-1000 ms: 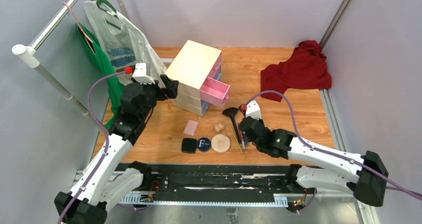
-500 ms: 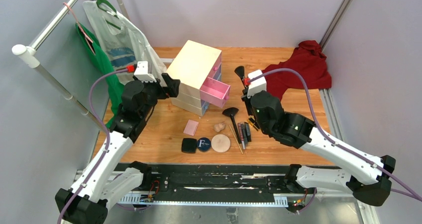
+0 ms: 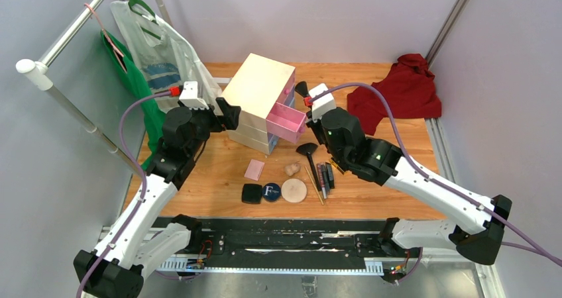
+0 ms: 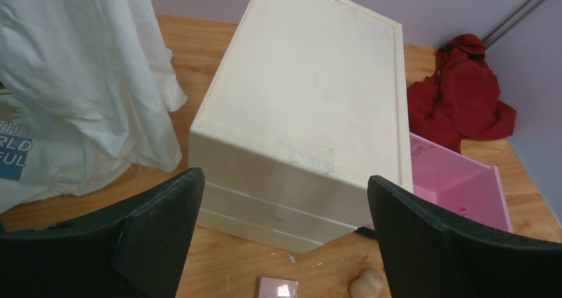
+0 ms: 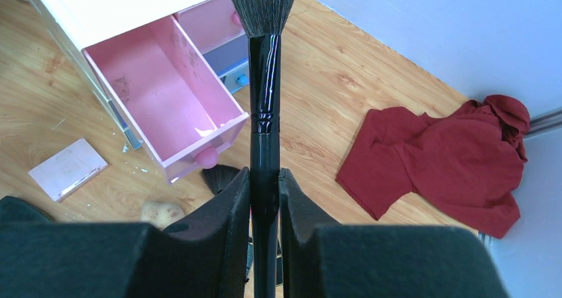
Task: Organize the makeup
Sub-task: Place the makeup brush in the drawer.
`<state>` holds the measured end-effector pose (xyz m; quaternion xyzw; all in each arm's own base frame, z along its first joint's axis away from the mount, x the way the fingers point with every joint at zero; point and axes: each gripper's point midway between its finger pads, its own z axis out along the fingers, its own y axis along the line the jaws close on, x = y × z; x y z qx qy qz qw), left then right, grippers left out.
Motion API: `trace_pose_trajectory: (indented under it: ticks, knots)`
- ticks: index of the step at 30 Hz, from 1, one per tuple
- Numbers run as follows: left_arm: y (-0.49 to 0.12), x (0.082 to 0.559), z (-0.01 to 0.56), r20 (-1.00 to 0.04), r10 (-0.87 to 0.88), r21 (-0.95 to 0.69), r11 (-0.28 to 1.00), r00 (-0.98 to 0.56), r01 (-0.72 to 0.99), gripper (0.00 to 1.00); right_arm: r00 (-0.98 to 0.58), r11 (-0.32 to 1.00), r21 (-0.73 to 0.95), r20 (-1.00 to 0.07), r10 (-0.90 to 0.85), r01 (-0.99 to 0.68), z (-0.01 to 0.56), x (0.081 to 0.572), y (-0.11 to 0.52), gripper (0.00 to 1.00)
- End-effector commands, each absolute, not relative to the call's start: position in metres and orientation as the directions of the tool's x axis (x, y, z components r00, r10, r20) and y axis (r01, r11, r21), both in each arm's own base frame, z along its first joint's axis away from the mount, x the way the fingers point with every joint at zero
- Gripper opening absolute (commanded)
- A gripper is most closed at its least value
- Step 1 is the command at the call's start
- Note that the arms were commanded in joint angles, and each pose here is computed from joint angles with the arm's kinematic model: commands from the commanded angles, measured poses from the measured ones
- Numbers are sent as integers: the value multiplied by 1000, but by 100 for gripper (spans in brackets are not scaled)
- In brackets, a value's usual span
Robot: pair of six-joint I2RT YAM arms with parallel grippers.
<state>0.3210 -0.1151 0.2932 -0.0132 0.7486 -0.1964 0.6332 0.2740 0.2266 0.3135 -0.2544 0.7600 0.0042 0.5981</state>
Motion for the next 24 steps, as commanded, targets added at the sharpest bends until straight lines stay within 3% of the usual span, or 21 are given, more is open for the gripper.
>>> trace_pose_trajectory:
  ticks: [1,12,24]
  knots:
    - [-118,322,305,-946,-273,-311,917,-175,250,98,-111,868,-288,-927,-360,-405,335,279,232,1]
    - [-119,327,301,-945,-271,-311,919,-185,243,98,-162,801,-447,-825,-542,-398,360,279,215,1]
    - [-122,330,299,-940,-281,-324,912,-192,250,98,-54,722,-600,-755,-653,-344,400,274,181,1]
